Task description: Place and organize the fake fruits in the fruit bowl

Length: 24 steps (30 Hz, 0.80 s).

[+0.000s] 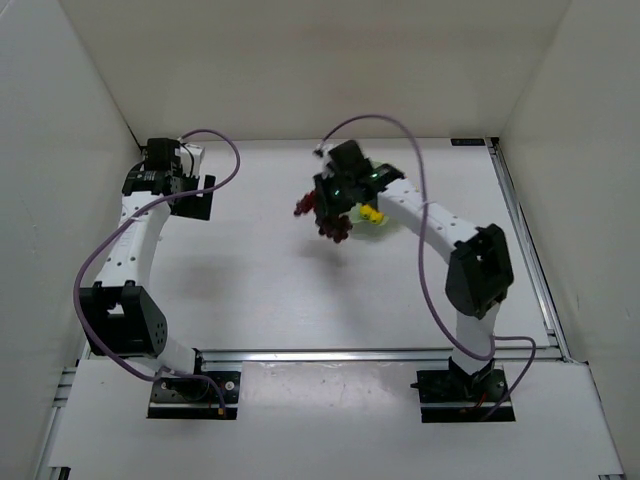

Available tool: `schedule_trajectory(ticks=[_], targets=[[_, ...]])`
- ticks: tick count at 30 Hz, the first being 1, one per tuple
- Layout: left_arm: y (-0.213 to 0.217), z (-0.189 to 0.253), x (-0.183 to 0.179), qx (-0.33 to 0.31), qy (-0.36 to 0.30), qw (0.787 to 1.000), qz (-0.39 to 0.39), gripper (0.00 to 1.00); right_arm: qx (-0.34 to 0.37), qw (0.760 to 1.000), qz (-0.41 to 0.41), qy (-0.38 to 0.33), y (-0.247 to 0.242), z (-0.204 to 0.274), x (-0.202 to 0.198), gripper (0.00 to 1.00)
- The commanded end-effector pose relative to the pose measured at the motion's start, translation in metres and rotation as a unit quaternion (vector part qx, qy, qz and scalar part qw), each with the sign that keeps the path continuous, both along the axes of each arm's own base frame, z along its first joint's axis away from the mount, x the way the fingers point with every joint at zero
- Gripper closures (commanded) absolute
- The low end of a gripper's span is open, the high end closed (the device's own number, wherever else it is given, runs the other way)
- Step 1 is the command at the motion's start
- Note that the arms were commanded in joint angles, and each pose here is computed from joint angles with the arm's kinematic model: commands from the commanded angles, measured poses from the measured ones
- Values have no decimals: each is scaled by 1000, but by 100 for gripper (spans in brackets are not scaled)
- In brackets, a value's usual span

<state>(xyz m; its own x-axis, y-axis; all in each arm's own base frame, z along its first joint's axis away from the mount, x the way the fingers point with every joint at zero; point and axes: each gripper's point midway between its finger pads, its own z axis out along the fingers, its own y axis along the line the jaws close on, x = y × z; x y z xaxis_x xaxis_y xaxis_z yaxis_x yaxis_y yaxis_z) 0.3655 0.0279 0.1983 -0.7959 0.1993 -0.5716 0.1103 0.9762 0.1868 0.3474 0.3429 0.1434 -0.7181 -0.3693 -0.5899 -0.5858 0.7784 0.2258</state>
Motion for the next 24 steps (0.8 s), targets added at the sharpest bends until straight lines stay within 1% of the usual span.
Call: schedule_trajectory(ticks=[1,2,3,4,5,6,8,10,11,14,16,17,18,21,22,24], targets=[[1,-2,-6,-21,2,1000,10,0,180,973,-117,-79,-15,117,69,89],[1,-5,-5,-21,7,1000,10,0,205,964,-144,-91,-18,135,81,91],[1,-5,-5,-21,7,1000,10,0,200,960,-174,-89,-30,126,99,92],[1,-5,-5,-21,7,1000,10,0,202,956,-193,-91,-35,127,110,92],[1,-5,-5,-21,7,1000,10,0,214,946,-223,-96,-46,136,126,92],[1,-9,-7,-22,12,1000,10,0,210,944,-241,-87,-49,123,139,92],[1,-9,-7,-22,12,1000,10,0,217,937,-266,-70,-57,114,155,92],[1,-13,-9,-22,18,1000,10,0,212,935,-277,-60,-58,100,169,92],[5,-13,-10,-22,18,999,15,0,202,936,-286,-48,-59,85,172,92],[8,-16,-12,-22,22,999,20,0,180,935,-302,-35,-67,65,177,90],[8,-20,-14,-22,27,999,20,0,174,936,-303,-28,-68,58,174,86],[11,-20,-14,-22,27,999,25,0,169,939,-301,-16,-68,48,170,81],[11,-23,-13,-23,31,999,25,0,165,939,-302,-12,-68,44,168,66],[15,-27,-15,-26,40,998,35,0,166,943,-290,7,-64,35,161,37],[15,-30,-15,-26,44,998,35,0,167,945,-282,8,-63,35,160,24],[15,-26,-13,-26,39,998,35,0,163,947,-276,12,-63,33,157,13]])
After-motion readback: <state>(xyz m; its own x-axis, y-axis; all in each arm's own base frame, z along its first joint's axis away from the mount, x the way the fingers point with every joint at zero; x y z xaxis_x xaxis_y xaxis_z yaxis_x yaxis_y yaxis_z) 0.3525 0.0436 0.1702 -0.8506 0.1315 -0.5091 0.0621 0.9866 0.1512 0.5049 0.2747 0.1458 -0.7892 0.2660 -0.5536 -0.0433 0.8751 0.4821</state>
